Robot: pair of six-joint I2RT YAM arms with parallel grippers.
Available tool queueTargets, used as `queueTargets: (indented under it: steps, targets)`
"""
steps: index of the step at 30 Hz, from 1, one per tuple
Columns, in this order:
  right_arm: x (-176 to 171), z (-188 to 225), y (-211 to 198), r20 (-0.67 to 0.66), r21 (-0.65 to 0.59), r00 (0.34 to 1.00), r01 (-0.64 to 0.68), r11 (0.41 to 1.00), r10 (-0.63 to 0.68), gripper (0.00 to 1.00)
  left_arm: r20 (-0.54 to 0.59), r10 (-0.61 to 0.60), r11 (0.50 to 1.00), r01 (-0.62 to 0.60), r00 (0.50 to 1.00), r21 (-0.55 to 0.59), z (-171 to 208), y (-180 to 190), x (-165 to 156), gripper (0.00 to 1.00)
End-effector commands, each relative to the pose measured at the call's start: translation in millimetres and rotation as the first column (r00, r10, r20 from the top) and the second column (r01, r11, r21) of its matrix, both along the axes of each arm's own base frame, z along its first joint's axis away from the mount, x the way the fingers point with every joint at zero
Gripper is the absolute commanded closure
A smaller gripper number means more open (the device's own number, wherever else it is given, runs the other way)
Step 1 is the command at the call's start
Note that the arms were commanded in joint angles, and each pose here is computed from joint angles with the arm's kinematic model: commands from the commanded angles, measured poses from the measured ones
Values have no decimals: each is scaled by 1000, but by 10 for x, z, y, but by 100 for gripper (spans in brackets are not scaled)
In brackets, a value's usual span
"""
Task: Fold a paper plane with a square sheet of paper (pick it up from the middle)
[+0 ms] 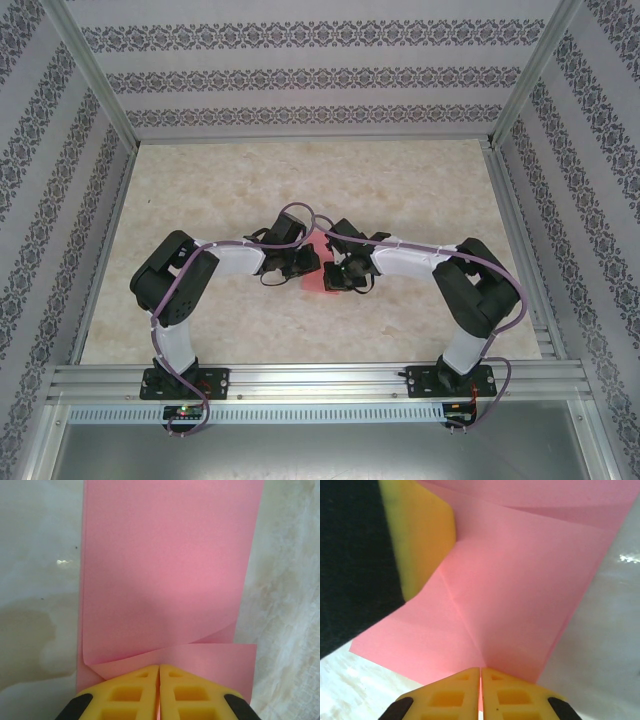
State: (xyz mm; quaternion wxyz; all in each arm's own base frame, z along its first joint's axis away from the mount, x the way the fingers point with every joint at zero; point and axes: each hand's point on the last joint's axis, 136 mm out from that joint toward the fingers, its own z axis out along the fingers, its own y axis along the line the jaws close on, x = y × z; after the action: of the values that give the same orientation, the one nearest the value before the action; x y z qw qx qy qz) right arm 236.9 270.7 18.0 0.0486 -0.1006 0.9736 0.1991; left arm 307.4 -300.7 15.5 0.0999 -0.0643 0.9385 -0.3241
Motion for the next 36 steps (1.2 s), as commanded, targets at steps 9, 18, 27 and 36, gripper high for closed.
queueTargets:
  steps: [9,18,27,36]
  targets:
    - [-49,-127,-66,-15,-61,1000,-23,998,22,89,-135,32,984,-8,990,178,-548,302,-338,90]
    - [-118,-205,-132,-42,-47,999,-22,999,20,89,-144,40,979,-10,989,203,-577,348,-350,90]
    - [-260,-316,-249,-66,-29,997,-37,999,35,89,-154,59,967,-18,986,254,-626,442,-382,90]
    - [-394,-412,-335,-99,44,993,-54,998,58,89,-166,64,962,-17,984,273,-661,480,-406,90]
